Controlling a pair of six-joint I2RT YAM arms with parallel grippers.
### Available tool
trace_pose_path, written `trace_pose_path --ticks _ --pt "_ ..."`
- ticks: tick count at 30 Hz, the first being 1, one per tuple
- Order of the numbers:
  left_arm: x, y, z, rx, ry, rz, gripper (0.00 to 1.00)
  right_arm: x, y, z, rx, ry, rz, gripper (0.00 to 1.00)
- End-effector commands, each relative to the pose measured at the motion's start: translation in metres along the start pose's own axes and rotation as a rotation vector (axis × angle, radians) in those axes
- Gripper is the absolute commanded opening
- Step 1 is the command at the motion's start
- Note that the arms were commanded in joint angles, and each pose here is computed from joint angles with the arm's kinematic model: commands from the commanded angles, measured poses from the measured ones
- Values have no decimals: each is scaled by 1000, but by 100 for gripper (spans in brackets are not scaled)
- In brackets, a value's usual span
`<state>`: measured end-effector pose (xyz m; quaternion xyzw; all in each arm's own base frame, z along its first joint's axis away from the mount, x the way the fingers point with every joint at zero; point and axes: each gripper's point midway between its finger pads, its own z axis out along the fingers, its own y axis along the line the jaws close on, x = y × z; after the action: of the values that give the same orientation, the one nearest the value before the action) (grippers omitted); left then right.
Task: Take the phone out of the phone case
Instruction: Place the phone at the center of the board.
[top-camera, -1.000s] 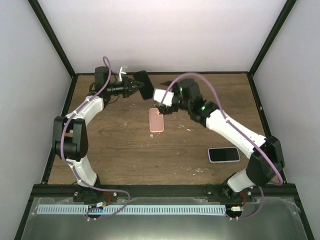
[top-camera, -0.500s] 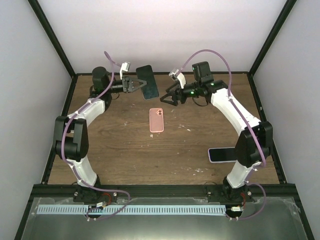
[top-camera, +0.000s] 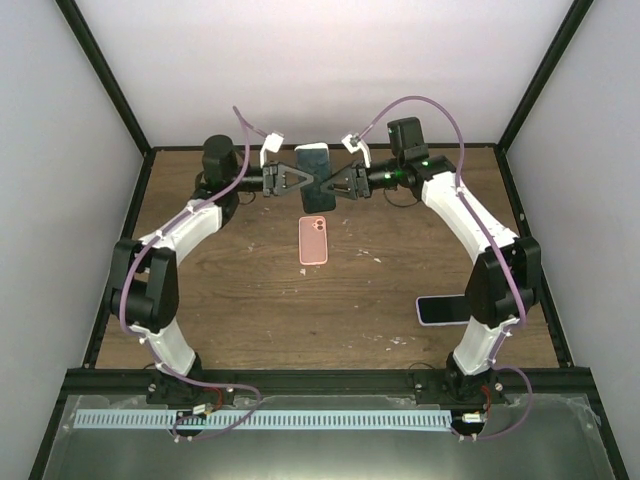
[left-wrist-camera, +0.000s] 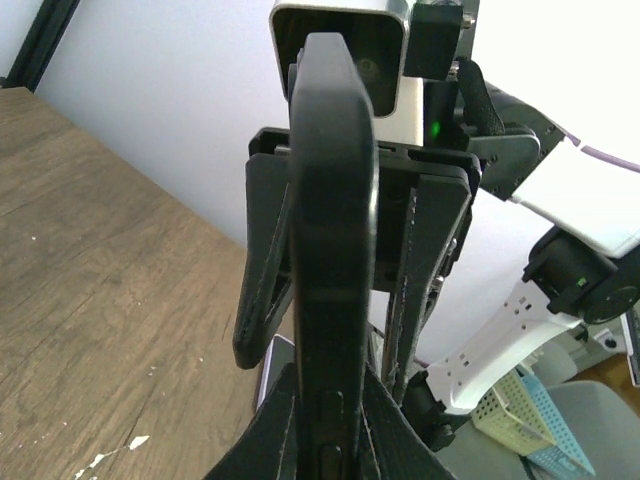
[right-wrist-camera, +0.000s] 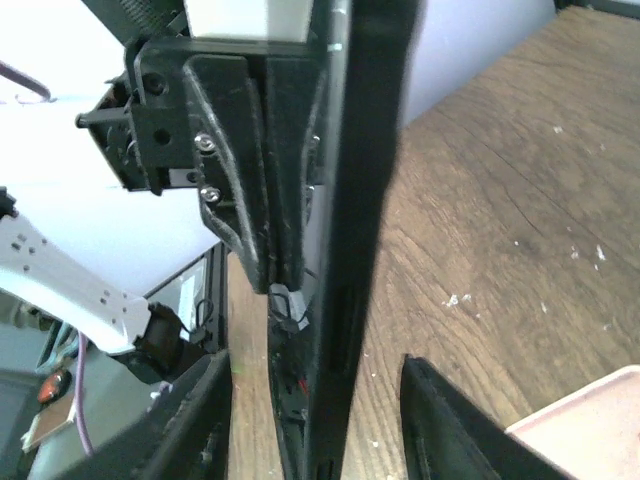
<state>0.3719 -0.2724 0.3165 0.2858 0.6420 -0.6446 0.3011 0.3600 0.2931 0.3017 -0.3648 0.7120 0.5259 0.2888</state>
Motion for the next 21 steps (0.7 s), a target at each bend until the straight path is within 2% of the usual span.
trace_pose_path --ticks 1,7,10,14,16,17,18,19,21 --pt "1 -19 2 14 18 122 0 -15 14 -5 -77 -25 -16 37" --pt "15 -7 3 -33 42 106 2 -10 12 -4 -92 -23 4 14" --pt "19 -3 2 -73 53 121 19 -6 9 -3 -93 -21 20 2" --pt "24 1 -3 -132 69 124 37 3 1 -5 -90 -15 61 1" --pt "25 4 -10 -177 76 130 52 10 -3 -7 -87 -11 83 1" --pt "25 6 -14 -204 80 143 63 13 -5 -8 -84 -9 94 1" --pt "26 9 -20 -235 80 144 78 18 -9 -9 -79 -7 113 1" --pt "26 11 -27 -264 78 145 96 23 -12 -10 -73 -5 129 1" --pt "24 17 -42 -329 64 134 100 36 -25 -13 -48 3 178 1"
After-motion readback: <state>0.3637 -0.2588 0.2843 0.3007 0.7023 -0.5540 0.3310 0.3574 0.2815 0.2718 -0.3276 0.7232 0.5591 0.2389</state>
